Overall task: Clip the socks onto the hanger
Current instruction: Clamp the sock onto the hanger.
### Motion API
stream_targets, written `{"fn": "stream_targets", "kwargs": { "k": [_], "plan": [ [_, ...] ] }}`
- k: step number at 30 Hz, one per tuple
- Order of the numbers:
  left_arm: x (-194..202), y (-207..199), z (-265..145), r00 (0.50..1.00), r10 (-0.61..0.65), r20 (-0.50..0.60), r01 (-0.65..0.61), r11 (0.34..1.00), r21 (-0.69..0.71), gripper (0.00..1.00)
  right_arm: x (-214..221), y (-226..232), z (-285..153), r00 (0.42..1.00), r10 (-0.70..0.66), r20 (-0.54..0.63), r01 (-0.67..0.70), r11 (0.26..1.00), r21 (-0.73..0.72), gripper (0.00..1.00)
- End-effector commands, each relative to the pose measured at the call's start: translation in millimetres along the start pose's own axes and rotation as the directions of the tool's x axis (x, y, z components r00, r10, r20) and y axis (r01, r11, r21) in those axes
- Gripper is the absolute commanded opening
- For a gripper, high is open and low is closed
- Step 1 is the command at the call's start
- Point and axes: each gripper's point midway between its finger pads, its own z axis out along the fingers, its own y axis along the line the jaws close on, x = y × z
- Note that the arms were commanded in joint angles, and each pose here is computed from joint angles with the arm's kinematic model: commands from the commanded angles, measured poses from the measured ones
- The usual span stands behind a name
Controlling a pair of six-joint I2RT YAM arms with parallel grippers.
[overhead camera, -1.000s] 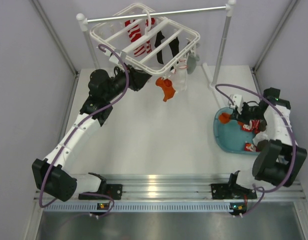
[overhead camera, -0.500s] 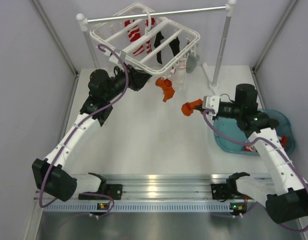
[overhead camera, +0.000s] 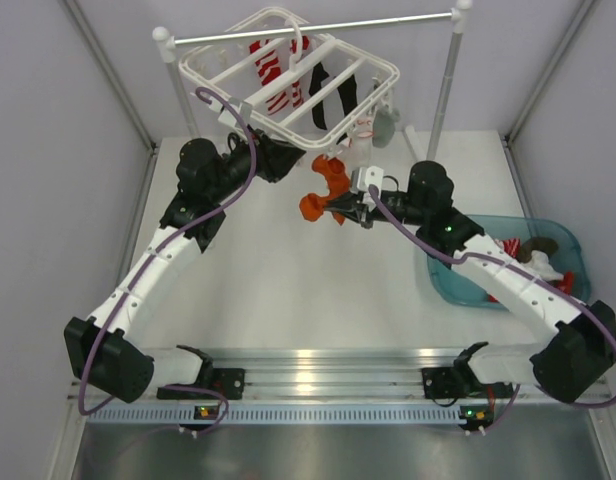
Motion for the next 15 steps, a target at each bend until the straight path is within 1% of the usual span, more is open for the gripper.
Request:
{"fn": "stream_targets", "kwargs": {
  "k": [1, 7, 11, 15],
  "plan": [
    [-10, -6, 2, 0.999, 0.006, 0.034, -0.007, 0.999, 0.033, 0.0, -47, -26, 14, 0.988, -0.059, 0.144, 0.049, 0.996, 0.075, 0.0],
    [-8, -7, 2, 1.0, 0.009, 0.025, -0.01, 0.999, 0.042, 0.0, -33, -42, 29, 0.986, -0.122, 0.115, 0.112, 0.989, 0.092, 0.0],
    [-9, -10, 1, 1.0, 0.02, 0.022, -0.022, 0.998, 0.061, 0.0, -32, -49, 35, 0.983, -0.146, 0.112, 0.135, 0.986, 0.099, 0.0],
    [-6, -10, 0, 1.0, 0.024, 0.008, -0.024, 0.998, 0.065, 0.0, -31, -54, 36, 0.974, -0.201, 0.106, 0.189, 0.975, 0.115, 0.0]
  ]
}}
